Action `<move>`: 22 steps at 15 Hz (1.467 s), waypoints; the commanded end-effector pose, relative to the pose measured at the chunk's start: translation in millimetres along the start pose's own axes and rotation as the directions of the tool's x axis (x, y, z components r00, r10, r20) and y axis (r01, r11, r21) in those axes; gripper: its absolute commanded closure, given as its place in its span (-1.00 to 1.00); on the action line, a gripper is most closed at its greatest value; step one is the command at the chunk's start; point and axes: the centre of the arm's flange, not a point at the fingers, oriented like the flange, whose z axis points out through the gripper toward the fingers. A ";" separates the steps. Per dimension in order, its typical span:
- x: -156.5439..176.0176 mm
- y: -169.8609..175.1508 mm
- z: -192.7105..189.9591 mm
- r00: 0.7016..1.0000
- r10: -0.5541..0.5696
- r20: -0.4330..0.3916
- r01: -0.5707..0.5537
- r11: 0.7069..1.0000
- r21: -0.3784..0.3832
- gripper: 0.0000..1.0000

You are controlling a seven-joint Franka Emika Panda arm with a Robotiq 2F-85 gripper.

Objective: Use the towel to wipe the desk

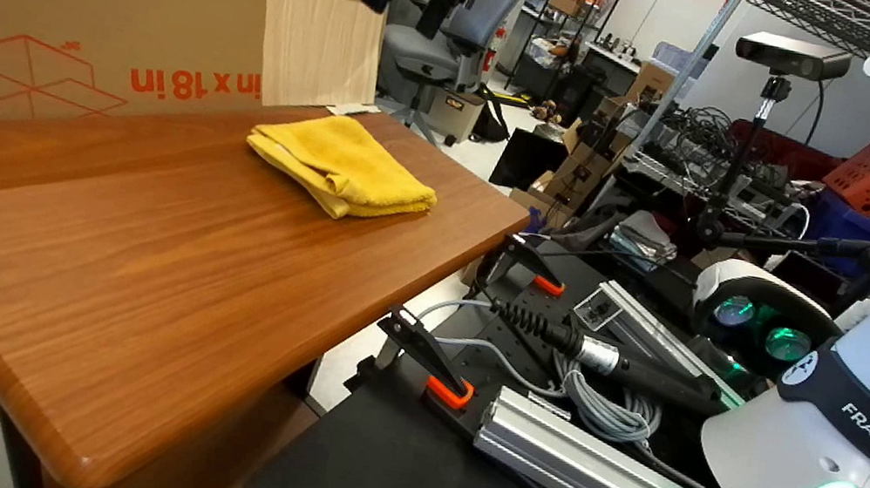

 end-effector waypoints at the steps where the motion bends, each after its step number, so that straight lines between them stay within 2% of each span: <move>1: 43.0 -18.3 56.9 0.997 0.078 0.011 -0.077 0.996 -0.043 -1.00; 6: 65.0 -2.0 118.1 0.974 0.222 0.048 -0.216 0.970 -0.110 -1.00; 13: 64.2 35.8 160.6 0.927 0.362 0.096 -0.346 0.927 -0.147 -1.00; 19: 62.9 35.7 197.2 0.912 0.388 0.131 -0.362 0.913 -0.187 -1.00; 22: 60.0 23.3 194.3 0.924 0.363 0.120 -0.337 0.922 -0.190 -1.00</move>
